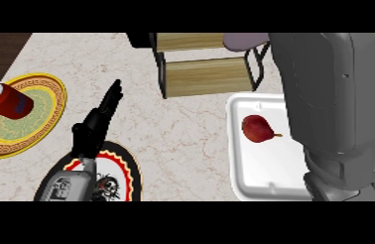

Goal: Pick the eggplant from the tray and place it in the tiered shelf

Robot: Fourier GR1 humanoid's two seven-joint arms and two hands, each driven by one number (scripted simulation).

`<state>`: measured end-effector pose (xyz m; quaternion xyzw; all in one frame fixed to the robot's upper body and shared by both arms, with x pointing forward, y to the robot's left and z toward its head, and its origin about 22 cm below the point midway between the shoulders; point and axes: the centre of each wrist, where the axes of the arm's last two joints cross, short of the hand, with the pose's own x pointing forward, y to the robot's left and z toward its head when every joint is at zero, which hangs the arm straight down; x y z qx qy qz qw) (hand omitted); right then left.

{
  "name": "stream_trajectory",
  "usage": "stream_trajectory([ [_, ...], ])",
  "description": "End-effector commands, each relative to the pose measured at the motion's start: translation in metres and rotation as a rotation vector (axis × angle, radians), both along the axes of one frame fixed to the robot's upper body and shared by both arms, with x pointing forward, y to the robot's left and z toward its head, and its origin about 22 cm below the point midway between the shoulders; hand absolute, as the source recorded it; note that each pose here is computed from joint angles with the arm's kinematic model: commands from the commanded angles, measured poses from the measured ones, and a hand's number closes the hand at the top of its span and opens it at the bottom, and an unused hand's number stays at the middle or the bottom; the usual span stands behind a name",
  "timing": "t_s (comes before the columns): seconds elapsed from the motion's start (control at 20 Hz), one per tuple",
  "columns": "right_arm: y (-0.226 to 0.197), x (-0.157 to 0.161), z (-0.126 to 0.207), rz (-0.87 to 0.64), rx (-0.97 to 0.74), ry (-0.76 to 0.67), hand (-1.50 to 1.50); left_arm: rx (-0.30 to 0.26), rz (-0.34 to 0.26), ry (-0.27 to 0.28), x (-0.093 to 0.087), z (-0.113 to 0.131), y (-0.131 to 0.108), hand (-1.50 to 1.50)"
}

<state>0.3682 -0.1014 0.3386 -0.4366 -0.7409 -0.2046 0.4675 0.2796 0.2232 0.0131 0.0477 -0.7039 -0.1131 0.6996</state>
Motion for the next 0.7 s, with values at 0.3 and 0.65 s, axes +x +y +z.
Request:
stream_trajectory([
  [0.3,-0.084,-0.062,0.014,-0.1,0.216,0.158,-1.5,0.002,0.052,0.009,-0.014,-0.003,0.014,0.0],
  [0.65,-0.142,-0.125,-0.011,-0.079,0.13,0.268,-1.5,-0.021,0.078,0.02,-0.008,-0.004,0.017,0.0],
])
